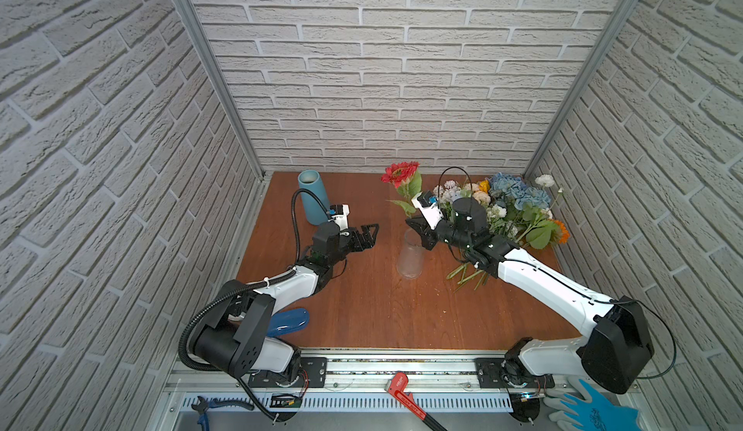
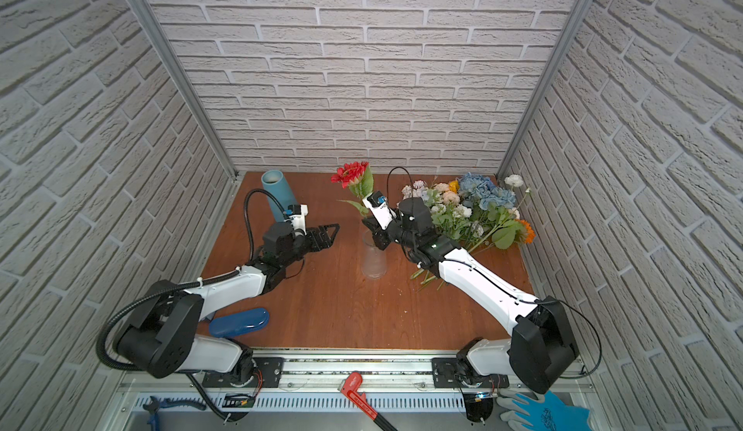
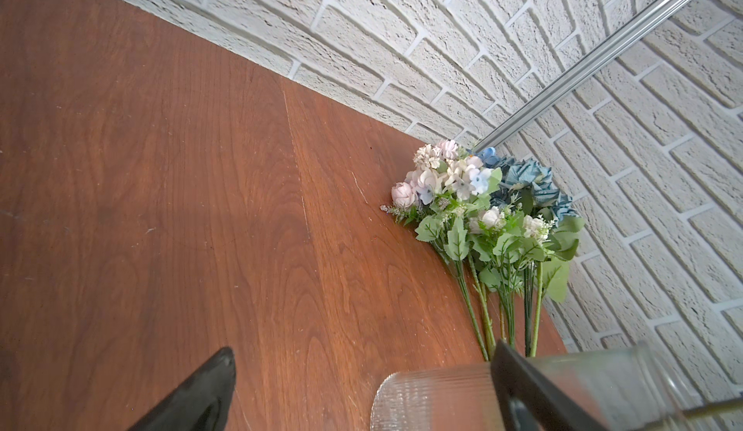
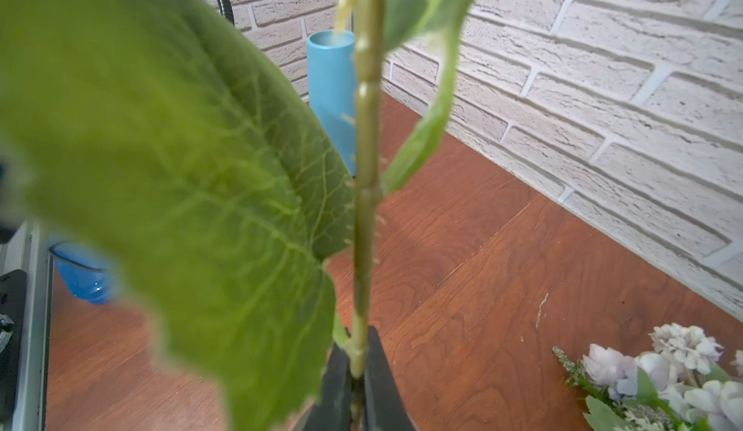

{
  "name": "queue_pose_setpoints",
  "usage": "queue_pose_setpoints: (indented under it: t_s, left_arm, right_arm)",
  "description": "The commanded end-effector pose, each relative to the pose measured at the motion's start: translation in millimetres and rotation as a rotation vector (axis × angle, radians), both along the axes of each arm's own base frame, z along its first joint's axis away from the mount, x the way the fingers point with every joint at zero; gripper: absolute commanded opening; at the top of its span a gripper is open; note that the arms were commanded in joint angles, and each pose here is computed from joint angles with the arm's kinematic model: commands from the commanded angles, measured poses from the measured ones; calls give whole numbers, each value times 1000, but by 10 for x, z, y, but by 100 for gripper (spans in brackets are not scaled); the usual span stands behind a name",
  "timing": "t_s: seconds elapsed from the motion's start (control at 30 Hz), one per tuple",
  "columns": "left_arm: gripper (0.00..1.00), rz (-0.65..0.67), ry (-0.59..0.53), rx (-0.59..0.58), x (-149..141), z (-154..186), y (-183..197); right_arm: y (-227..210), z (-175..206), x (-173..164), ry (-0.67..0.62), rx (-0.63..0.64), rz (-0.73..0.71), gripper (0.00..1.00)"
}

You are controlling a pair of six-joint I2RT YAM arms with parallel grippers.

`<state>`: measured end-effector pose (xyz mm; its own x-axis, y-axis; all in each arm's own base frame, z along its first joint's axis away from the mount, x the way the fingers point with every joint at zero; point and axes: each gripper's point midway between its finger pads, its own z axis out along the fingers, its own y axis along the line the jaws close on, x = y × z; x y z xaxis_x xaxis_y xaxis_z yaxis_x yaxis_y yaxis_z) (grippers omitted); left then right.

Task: Arrange flowers in a vase
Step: Place the flower in the vase.

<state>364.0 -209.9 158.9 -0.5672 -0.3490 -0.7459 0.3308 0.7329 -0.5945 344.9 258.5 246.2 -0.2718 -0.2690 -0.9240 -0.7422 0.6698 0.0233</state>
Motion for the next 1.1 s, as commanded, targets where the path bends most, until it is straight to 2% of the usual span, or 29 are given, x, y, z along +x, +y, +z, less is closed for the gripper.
queue_pose_setpoints:
  t_s: [0.0,0.13,0.27,0.47,0.53,0.87,1.07]
  left_arm:
    - [98,-13,-43,-27,33,101,-51]
    - [98,-15,-49,-35,30,121,-68]
    - [98,-13,-49,-33,28,118,-64]
    - [98,-28,-57,-31,59,144,-107]
    - [98,-32,-60,-33,72,155,-130]
    - [98,-42,-59,-33,78,159,-181]
    - [98,-42,-63,-31,89,179,-188]
  right_arm:
    - [92,201,14,-85,67,20,6]
    - [134,-16,-33,-55,66,19,6]
    - [97,-161,-112,-57,66,-12,11]
    - [10,-259,-182,-29,51,-42,30]
    - [-9,-271,-184,-27,44,-50,34]
    - [-78,-110,-258,-18,17,-53,36]
    - [-195,35,-449,6,20,-56,36]
